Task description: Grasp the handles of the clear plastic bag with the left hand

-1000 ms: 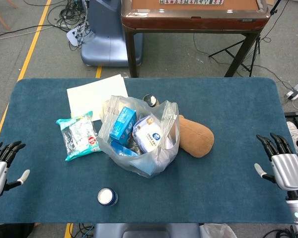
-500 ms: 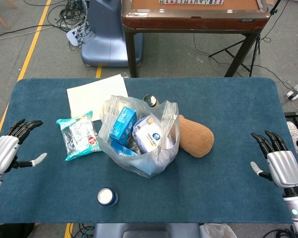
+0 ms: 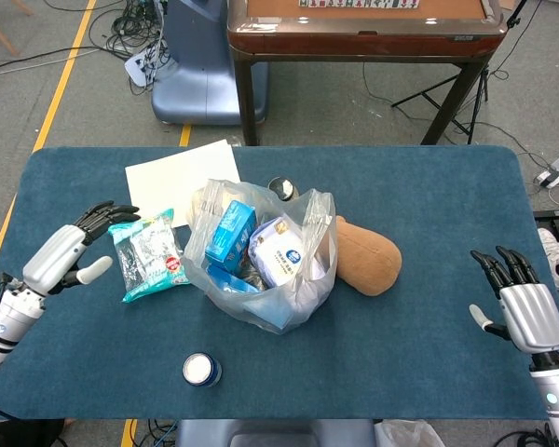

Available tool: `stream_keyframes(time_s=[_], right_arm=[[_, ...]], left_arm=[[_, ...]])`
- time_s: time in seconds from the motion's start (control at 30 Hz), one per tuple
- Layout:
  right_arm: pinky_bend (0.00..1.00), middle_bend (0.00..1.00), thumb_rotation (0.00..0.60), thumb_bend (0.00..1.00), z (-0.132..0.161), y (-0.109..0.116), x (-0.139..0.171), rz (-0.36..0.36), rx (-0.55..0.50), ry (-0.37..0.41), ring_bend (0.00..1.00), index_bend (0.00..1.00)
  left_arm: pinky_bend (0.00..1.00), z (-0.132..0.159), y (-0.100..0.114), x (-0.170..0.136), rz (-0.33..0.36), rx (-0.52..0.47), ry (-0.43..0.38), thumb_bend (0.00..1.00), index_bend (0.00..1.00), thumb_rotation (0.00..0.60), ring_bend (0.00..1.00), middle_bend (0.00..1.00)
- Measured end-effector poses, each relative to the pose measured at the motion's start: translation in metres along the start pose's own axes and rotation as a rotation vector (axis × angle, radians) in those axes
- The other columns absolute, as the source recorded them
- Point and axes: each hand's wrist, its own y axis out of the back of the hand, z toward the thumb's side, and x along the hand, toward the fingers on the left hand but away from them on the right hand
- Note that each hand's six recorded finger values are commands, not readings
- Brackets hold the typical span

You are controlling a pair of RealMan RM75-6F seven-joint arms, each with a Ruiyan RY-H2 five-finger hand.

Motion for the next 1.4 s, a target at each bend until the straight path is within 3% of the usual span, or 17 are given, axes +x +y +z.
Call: stream_keyframes(time_s=[0.4, 0.8, 1.17, 1.4], right_arm=[[0.1, 0.19, 0.6, 0.31, -0.006, -0.001, 0.005, 0.002, -0.008, -0.015, 0.04, 0.09], [0.1, 0.19, 0.6, 0.31, -0.011, -0.003, 0.009, 0.005, -0.014, -0.031, 0.04, 0.09], [0.1, 0.19, 0.6, 0.31, -0.015, -0.003, 0.014, 0.003, -0.016, -0.043, 0.04, 0.09], [0.1, 0.2, 0.6, 0.31, -0.018, -0.003, 0.016, 0.005, -0.017, -0.053, 0.04, 0.09]], left_arm=[[0.0, 0.022, -0.029, 0.03, -0.061, 0.071, -0.094, 0.11, 0.21, 0.0, 0.06, 0.11], [0.0, 0.054, -0.044, 0.054, -0.066, 0.058, -0.228, 0.11, 0.21, 0.0, 0.04, 0.1], [0.0, 0.066, -0.069, 0.073, -0.113, 0.041, -0.271, 0.11, 0.21, 0.0, 0.04, 0.1], [0.0, 0.082, -0.073, 0.085, -0.125, -0.011, -0.319, 0.11, 0.21, 0.0, 0.04, 0.1]])
